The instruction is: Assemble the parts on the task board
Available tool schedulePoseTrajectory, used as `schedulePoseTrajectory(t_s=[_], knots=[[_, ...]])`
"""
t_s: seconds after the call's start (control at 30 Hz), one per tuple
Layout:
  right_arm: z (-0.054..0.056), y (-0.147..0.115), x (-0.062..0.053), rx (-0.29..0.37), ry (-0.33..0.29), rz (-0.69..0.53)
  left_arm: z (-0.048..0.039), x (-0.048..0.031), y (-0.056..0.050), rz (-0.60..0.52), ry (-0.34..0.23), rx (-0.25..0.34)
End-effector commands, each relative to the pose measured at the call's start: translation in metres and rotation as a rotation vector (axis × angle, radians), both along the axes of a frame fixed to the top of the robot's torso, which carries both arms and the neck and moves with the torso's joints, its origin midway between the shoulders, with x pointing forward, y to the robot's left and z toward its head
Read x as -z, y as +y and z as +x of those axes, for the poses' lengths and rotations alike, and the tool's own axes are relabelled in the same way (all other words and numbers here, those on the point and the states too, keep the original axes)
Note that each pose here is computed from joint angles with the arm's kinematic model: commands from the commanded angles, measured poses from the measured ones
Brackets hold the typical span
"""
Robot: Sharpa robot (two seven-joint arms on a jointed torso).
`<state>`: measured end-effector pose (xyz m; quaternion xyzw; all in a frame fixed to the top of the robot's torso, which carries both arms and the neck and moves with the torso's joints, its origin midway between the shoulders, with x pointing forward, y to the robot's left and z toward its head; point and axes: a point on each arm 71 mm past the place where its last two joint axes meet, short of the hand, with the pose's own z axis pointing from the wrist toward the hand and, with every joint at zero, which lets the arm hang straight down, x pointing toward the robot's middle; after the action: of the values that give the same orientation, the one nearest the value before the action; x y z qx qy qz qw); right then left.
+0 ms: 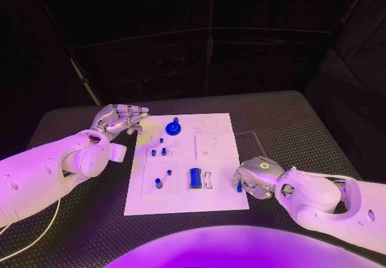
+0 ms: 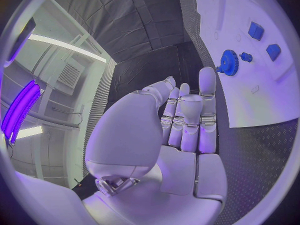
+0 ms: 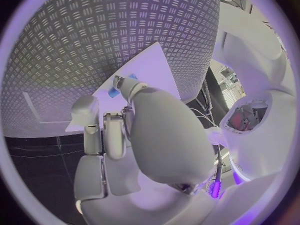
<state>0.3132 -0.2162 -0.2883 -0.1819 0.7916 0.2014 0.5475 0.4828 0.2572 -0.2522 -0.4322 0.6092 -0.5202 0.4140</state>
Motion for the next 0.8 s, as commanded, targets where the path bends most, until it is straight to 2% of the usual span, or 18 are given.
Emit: schedulePoseTrajectory(t_s=[0.03, 0.27, 0.8], knots=[[-0.002, 0.003, 0.004, -0.034, 0.001, -0.038, 0.0, -0.0013, -0.001, -0.009, -0.002, 0.009], [-0.001, 0.013, 0.003, -0.062, -0.04, -0.03, -0.0002, -0.0014, -0.002, -0.01, -0.001, 0.012], [0.0, 0.019, -0.004, -0.054, -0.132, -0.006, -0.0004, -0.0013, -0.002, -0.01, 0.003, 0.015]])
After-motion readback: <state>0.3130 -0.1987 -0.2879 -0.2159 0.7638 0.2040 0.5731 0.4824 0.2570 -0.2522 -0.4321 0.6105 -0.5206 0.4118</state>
